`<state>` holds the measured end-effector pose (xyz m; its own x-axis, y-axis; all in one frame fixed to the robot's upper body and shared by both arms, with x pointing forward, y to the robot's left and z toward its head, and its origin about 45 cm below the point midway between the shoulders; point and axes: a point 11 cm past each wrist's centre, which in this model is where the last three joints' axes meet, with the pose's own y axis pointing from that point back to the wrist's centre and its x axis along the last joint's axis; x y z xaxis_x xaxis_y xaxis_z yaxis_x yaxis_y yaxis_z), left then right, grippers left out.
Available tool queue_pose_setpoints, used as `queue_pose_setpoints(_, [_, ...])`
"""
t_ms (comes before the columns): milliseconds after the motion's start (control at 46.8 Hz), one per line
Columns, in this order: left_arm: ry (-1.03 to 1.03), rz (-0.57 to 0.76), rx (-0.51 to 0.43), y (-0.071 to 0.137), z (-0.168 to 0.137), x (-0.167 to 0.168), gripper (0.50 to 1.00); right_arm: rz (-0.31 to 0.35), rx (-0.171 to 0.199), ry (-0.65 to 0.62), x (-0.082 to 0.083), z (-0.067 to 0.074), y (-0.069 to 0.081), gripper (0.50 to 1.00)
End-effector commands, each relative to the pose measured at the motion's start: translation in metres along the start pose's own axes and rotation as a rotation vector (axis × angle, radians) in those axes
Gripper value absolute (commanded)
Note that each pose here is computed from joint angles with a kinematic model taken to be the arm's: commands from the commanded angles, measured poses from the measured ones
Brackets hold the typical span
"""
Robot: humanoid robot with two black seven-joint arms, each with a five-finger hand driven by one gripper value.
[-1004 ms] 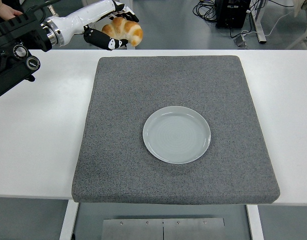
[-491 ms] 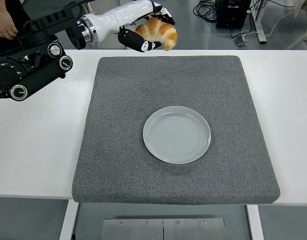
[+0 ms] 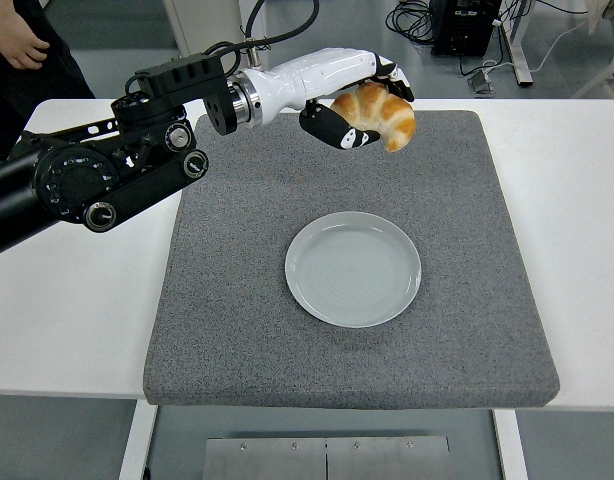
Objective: Place the bread on the plate
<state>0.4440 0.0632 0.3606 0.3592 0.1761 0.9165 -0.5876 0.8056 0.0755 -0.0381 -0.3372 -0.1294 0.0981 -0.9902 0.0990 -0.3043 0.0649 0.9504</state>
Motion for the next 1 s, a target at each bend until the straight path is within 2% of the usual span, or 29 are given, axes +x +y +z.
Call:
queue_pose_setpoints(0, [0.000, -0.012, -0.005, -0.002, 0.001, -0.006, 0.642, 0.000, 0.000, 0.000, 0.000, 0.000, 0.000, 1.000])
queue_pose_setpoints(726, [-0.020, -0.121, -0.022, 0.002, 0.000, -0.057, 0.643, 0.000, 0.000, 0.000, 0.000, 0.000, 0.000, 1.000])
queue_pose_setpoints(983, [-0.017, -0.183, -0.022, 0.010, -0.007, -0.087, 0.643, 0.000, 0.000, 0.000, 0.000, 0.000, 0.000, 1.000])
